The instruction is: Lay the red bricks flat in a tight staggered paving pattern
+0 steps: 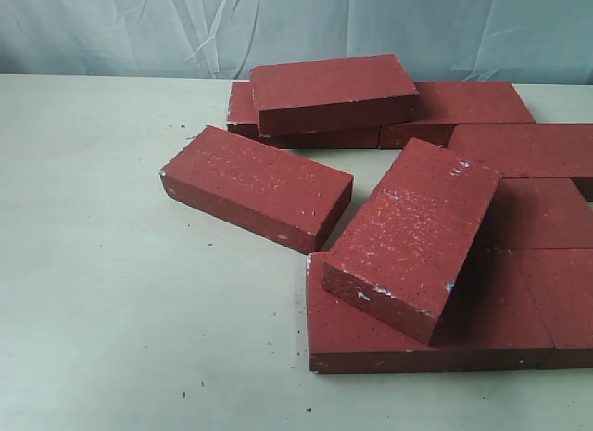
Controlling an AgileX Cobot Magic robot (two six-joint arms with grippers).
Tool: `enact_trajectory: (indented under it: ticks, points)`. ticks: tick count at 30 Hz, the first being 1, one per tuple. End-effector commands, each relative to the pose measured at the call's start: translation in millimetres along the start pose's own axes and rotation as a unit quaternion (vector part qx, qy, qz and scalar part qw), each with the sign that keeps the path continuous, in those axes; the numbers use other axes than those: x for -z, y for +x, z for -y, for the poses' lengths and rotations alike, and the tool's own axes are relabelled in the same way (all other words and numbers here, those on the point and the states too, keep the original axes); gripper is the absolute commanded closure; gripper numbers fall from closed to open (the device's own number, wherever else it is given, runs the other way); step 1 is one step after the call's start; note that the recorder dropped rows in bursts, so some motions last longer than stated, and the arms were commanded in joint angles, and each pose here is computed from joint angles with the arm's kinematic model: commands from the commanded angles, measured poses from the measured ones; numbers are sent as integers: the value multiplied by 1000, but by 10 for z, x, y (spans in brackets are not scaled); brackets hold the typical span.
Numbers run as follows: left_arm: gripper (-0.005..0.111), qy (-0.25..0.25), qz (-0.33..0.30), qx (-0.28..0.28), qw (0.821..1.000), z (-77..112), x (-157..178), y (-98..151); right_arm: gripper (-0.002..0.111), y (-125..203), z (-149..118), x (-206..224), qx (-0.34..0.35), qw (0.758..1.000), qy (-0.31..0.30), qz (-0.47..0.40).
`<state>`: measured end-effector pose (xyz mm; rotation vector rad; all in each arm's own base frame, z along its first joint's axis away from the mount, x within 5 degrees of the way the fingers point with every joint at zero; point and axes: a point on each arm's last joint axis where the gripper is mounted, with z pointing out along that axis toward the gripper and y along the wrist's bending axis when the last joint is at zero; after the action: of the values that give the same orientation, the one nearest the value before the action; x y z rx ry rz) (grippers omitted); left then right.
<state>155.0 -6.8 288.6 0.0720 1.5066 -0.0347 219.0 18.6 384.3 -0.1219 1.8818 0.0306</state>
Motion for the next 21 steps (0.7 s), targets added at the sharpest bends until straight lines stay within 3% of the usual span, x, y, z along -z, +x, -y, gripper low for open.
enact_trajectory:
  ticks: [1,6,11,17,21]
  points:
    - [107,9,-29,-5,1000,-7,-298,51,109,-91,-143,-288,62,995,-35,-74]
    - [107,21,-60,-23,998,-7,-590,96,109,-110,-369,-620,119,978,-82,-147]
    - [107,19,-119,-24,992,-28,-810,249,109,-56,-738,-896,158,953,-172,-195]
    - [107,22,-190,-31,981,-46,-1076,497,109,70,-1205,-1171,195,903,-289,-251]
    - [107,25,-235,-30,971,-50,-1212,720,109,170,-1496,-1339,224,871,-329,-289]
